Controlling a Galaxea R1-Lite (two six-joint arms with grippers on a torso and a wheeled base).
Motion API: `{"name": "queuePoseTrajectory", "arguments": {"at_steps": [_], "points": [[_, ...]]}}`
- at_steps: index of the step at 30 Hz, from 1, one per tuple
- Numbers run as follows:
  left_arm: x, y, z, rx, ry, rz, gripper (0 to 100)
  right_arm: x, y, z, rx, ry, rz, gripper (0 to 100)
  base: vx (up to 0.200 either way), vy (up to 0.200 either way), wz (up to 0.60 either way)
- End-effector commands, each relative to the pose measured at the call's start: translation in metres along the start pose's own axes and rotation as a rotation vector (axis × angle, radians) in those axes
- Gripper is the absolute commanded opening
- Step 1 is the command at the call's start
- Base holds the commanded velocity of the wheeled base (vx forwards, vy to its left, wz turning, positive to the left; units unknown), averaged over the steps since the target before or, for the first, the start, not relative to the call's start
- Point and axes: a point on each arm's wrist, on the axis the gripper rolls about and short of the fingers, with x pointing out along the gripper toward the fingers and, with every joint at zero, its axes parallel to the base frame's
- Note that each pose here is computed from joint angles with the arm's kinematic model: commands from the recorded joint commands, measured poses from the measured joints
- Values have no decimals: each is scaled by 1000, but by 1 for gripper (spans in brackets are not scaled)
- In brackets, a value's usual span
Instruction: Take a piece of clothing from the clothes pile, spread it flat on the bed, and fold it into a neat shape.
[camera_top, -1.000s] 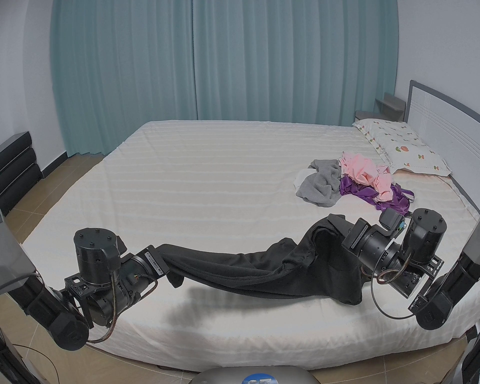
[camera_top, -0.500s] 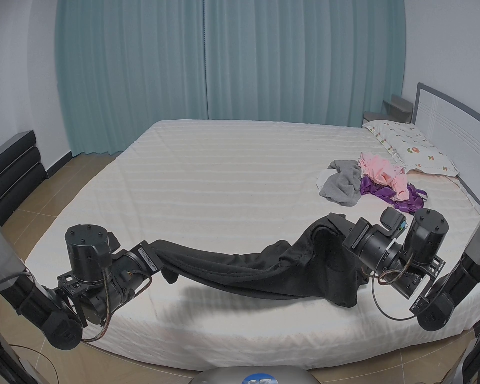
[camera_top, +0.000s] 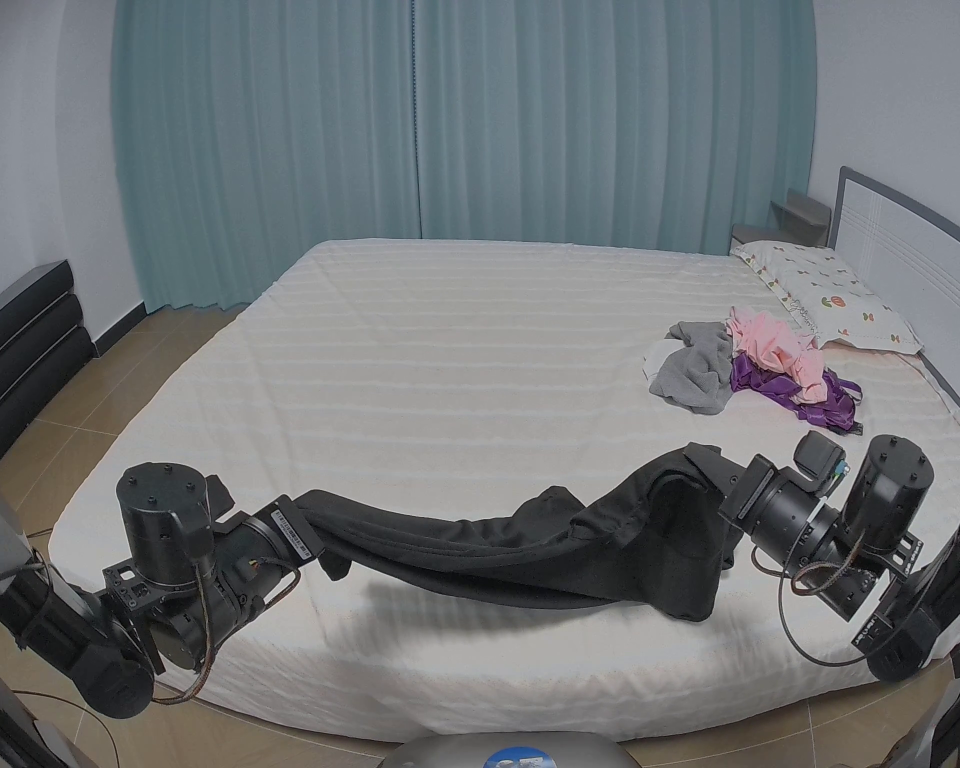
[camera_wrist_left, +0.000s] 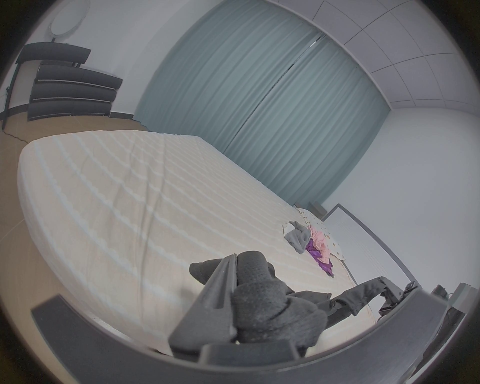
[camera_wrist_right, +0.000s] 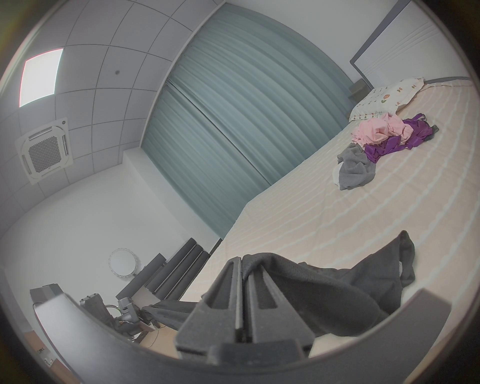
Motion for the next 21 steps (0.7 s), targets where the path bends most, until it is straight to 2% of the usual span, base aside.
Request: {"name": "queuePoseTrajectory", "arguments": {"at_steps": [1,6,9,10,14,15,16,18,21], "points": [[-11,-5,-3,8,-7,-12,0,-21,8,10,2,-34,33,0,-200,0,0],[-30,-16,0,23,-29,-59,0,-54,22,22,0,-80,97,0,-200,0,0],[-34,-18,2,28,-38,-65,0,-59,24,25,0,-98,112,0,0,0,0],[-49,-24,16,32,-84,-97,0,-78,36,41,0,-168,171,0,0,0,0],[-64,-33,34,40,-127,-127,0,-93,48,56,-16,-204,198,0,0,0,0],[-73,-39,47,46,-149,-134,0,-100,56,66,-19,-217,206,0,0,0,0],[-73,-39,47,46,-149,-134,0,-100,56,66,-19,-217,206,0,0,0,0],[-91,-56,76,36,-187,-154,0,-112,73,89,-19,-252,229,0,0,0,0],[-96,-66,96,39,-177,-133,0,-114,85,105,-24,-258,227,0,0,0,0]]}}
